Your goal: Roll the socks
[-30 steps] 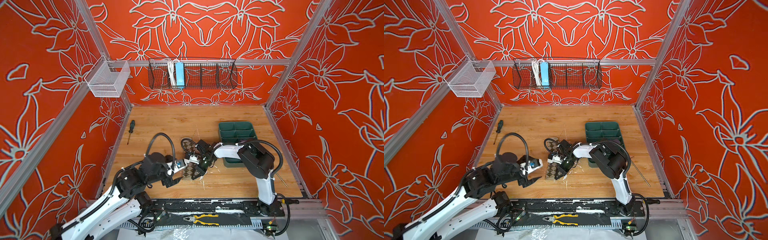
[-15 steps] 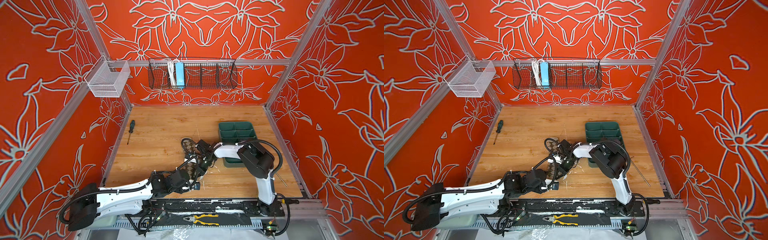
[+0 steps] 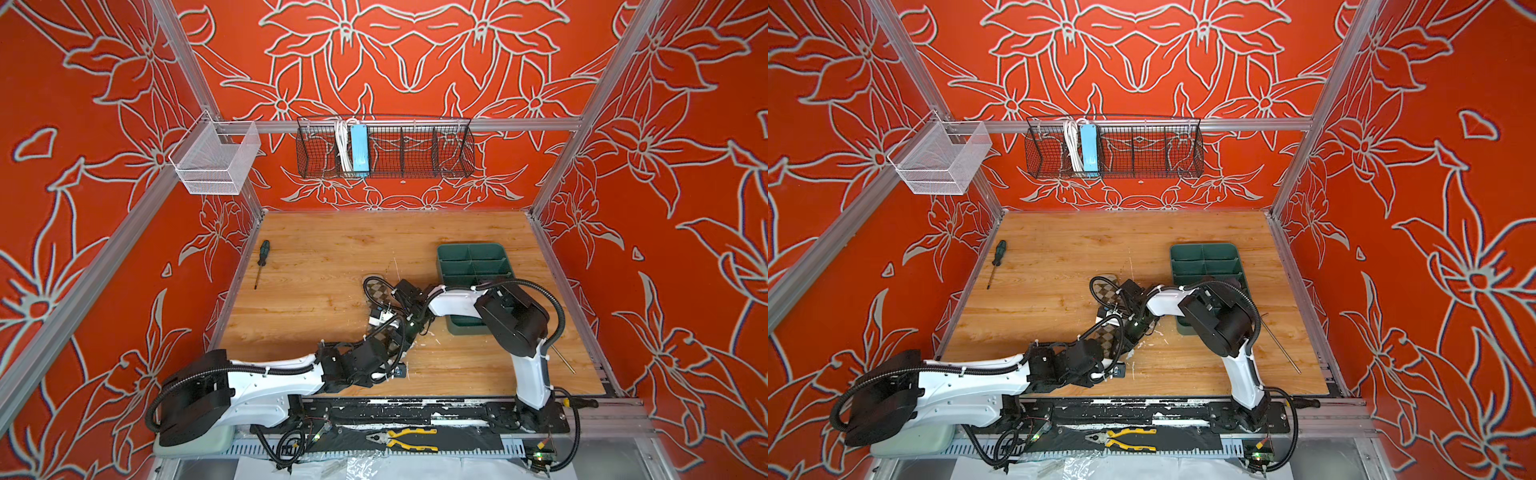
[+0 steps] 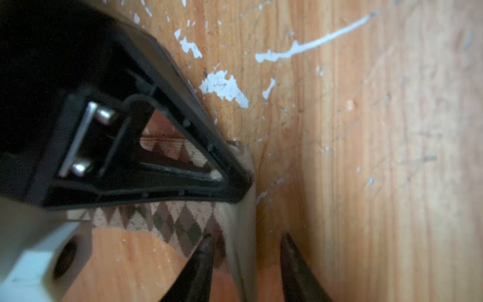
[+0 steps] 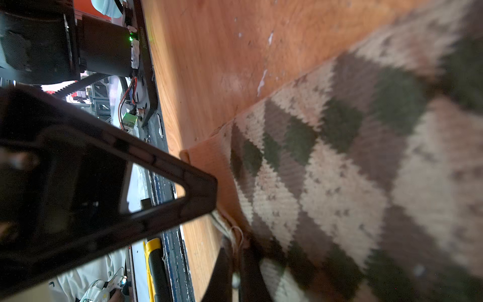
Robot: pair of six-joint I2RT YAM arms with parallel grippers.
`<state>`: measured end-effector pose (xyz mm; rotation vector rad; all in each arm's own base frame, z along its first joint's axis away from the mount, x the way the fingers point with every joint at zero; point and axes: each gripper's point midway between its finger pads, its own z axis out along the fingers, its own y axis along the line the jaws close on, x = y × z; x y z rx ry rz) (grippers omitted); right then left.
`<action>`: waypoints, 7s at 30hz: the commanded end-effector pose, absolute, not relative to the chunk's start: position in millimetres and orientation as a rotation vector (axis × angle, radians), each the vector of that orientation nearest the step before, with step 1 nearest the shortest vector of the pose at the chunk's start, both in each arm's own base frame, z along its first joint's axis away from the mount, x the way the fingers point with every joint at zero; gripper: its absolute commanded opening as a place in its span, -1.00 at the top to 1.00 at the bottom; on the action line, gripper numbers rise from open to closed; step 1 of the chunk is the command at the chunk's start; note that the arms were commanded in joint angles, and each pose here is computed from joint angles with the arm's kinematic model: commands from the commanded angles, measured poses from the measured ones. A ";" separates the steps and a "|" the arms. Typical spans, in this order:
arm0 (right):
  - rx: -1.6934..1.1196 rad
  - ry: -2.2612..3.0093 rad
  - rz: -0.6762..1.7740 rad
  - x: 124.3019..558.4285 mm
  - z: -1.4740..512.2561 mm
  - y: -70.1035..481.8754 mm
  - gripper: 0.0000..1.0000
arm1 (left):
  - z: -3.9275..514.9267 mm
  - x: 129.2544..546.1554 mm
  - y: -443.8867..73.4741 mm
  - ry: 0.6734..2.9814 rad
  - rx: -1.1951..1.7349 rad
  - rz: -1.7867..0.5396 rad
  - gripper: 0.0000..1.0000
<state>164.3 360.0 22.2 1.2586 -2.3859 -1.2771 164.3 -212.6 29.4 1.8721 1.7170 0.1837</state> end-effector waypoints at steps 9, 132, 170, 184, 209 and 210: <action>1.254 -2.487 -1.046 162.5 -9.5 326.3 0.85 | 34.5 174.9 -212.9 1.805 1.775 0.112 0.83; 1.919 -2.162 -0.769 167.8 -8.9 330.2 0.72 | 185.7 182.5 -166.0 1.487 1.730 0.255 -0.20; 2.038 -2.439 -0.852 225.4 19.0 318.2 0.50 | 27.7 194.7 -210.9 1.731 1.915 0.305 1.00; 2.087 -3.473 -0.762 322.3 173.6 275.5 0.34 | 31.7 184.4 -210.5 2.054 1.874 -0.250 1.00; 3.591 -2.014 0.094 145.6 109.8 324.3 0.03 | 19.5 204.0 -218.4 2.474 1.677 -0.683 1.00; 3.586 -2.035 0.094 148.6 107.0 330.1 0.03 | 17.7 204.8 -218.2 2.493 1.671 -0.680 1.00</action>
